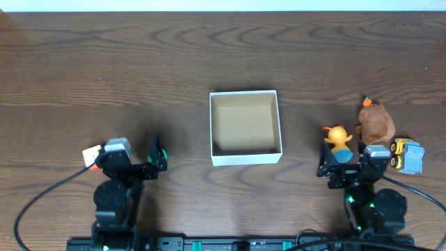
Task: Pack container
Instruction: 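Move the right gripper over the yellow-blue toy truck and lower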
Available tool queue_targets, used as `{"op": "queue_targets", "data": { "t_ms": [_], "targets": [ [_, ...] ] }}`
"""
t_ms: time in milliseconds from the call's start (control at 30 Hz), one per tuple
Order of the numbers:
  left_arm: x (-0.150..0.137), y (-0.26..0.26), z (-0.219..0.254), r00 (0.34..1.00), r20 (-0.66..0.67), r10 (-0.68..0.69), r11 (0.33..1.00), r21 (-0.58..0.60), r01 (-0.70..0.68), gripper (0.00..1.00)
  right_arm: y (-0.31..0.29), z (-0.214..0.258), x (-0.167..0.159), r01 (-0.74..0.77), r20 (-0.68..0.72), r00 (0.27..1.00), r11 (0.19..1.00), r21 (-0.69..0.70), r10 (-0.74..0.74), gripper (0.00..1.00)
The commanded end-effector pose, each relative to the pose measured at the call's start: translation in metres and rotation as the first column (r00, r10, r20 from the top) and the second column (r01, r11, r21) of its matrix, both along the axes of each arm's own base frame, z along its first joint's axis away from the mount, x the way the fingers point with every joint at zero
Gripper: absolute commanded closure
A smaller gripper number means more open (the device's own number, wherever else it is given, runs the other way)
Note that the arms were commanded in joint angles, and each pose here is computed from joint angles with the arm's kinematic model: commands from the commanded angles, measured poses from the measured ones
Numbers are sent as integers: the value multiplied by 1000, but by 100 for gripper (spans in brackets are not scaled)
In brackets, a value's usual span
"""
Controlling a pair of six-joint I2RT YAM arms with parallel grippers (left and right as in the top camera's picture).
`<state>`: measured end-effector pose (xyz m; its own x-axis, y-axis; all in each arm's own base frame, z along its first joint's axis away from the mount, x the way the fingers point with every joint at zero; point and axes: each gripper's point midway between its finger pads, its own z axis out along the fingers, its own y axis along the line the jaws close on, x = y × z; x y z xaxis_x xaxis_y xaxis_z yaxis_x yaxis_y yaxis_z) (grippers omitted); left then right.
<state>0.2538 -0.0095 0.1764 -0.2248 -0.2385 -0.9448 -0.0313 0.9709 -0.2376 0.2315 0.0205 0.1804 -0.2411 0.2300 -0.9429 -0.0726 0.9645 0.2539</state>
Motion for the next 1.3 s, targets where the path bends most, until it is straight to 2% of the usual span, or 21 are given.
{"op": "queue_targets", "data": {
  "t_ms": [0,167,267,400,567,667,833,1000,1200,1267],
  "targets": [
    [12,1,23,999,-48,13,1000,-7,-14,2,-2,22,-5,21,-38,999,1000,11,-20,1],
    [28,-2,23,978,-206,4,1000,-3,-5,2,-3,19,-6,26,-216,976,1000,8,-23,1],
    [36,-12,23,961,-271,-51,999,-26,45,2,-5,15,-4,35,-350,936,999,1,-33,1],
    [42,-16,19,943,-325,-70,997,-36,62,2,-13,8,-1,30,-540,840,998,-52,-54,1],
    [42,-16,16,939,-336,-70,997,-36,62,2,-23,14,12,11,-701,711,997,-70,-57,1],
    [41,-16,15,937,-341,-70,997,-36,61,2,-28,25,22,-29,-733,677,993,-115,-66,1],
    [41,-16,14,936,-346,-70,997,-36,61,2,-79,32,32,103,-732,609,946,-309,-305,1],
    [41,-16,14,936,-346,-69,998,-35,61,2,-119,12,23,174,-792,499,935,-308,-353,1],
    [41,-16,14,936,-346,-69,998,-35,61,2,-156,-17,6,93,-866,399,953,-288,-301,1],
    [41,-16,14,936,-346,-69,998,-35,61,2,-167,-22,5,118,-871,381,951,-287,-310,1]
  ]
}}
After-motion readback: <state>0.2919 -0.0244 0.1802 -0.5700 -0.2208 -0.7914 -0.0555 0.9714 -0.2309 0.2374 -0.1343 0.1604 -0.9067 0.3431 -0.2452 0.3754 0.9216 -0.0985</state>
